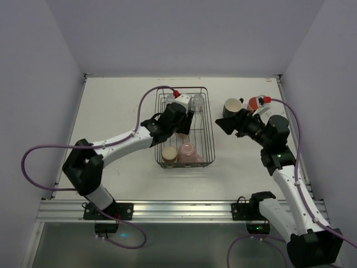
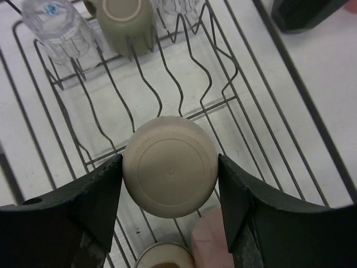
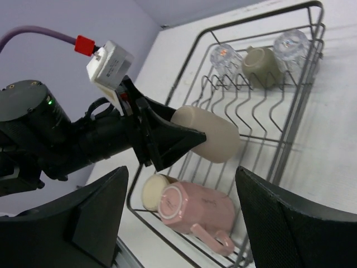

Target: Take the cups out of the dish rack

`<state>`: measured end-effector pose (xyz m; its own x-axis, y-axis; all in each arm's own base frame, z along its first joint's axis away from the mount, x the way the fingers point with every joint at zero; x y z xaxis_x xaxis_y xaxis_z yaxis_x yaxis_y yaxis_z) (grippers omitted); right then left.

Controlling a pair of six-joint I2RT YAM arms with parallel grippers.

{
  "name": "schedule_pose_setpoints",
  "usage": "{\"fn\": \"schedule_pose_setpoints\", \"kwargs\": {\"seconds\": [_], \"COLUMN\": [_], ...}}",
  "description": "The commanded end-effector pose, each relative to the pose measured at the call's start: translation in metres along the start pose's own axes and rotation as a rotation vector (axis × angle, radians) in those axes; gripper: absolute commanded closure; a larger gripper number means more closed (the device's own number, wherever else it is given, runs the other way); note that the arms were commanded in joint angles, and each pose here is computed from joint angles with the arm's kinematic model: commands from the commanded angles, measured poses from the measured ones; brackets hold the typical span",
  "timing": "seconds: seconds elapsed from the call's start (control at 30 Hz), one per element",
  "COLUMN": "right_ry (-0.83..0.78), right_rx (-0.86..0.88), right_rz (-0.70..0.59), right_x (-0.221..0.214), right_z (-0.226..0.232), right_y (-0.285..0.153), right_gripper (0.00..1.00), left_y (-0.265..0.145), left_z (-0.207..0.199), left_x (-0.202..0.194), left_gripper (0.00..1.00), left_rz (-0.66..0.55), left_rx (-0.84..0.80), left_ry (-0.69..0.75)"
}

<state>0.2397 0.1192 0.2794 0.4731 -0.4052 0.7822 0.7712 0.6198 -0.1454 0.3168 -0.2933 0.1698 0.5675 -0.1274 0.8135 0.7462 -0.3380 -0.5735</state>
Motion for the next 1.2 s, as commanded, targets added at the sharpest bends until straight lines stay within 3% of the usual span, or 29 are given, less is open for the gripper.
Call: {"fn": "schedule_pose_setpoints", "kwargs": {"seconds": [0.0, 0.13, 0.3, 0.47, 0.8, 0.9, 0.93, 0.97, 1.0, 1.03, 1.07, 1.13, 1.17], "right_ry": [0.026, 0.061, 0.123, 0.147, 0.147, 0.165, 0.172, 0.183, 0.176, 0.181, 0.183, 0.181, 0.169], "right_rx": [0.159, 0.259, 0.325, 0.401, 0.624, 0.695, 0.704, 0.718, 0.735, 0.735, 0.724, 0.694, 0.623], "right_rz": [-0.046, -0.072, -0.081, -0.063, -0.067, -0.088, -0.089, -0.091, -0.112, -0.116, -0.119, -0.132, -0.100], "right_x": [0.007, 0.005, -0.004, -0.010, -0.001, 0.004, 0.004, 0.004, 0.007, 0.007, 0.007, 0.010, 0.003], "right_z": [0.029, 0.043, 0.053, 0.068, 0.109, 0.118, 0.119, 0.122, 0.124, 0.124, 0.123, 0.122, 0.114], "right_y": [-0.002, 0.004, 0.009, 0.011, 0.010, 0.008, 0.010, 0.009, 0.007, 0.007, 0.008, 0.007, 0.014], "right_gripper": [0.21, 0.21, 0.24, 0.26, 0.34, 0.48, 0.53, 0.70, 0.79, 0.87, 0.97, 1.00, 1.00], "left_y": [-0.062, -0.101, -0.156, -0.181, -0.198, -0.199, -0.198, -0.198, -0.197, -0.198, -0.197, -0.193, -0.194], "left_z": [0.003, -0.001, -0.015, -0.018, -0.039, -0.040, -0.040, -0.039, -0.038, -0.036, -0.034, -0.028, -0.021], "left_x": [0.070, 0.086, 0.105, 0.104, 0.098, 0.095, 0.093, 0.092, 0.091, 0.089, 0.088, 0.083, 0.084], "left_gripper": [0.80, 0.83, 0.88, 0.89, 0.88, 0.84, 0.77, 0.72, 0.63, 0.39, 0.29, 0.07, 0.04], "left_rz": [-0.284, -0.392, -0.525, -0.599, -0.558, -0.546, -0.538, -0.535, -0.533, -0.531, -0.532, -0.497, -0.515], "left_rx": [-0.050, -0.182, -0.465, -0.623, -0.849, -0.867, -0.863, -0.858, -0.847, -0.832, -0.811, -0.752, -0.697], "left_ry": [-0.121, -0.207, -0.356, -0.437, -0.443, -0.441, -0.439, -0.432, -0.425, -0.407, -0.403, -0.393, -0.375]}}
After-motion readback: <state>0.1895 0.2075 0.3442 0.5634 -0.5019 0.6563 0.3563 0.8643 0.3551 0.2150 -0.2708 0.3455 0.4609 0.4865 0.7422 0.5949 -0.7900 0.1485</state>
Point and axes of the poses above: each gripper's point midway between its finger pads, its own y axis out along the fingers, its own z axis along the line the jaws close on, x = y × z, the point moved 5 cm from there along -y, back along the fingers, and after that the axes turned 3 degrees about -y, right-handed, at the moved point
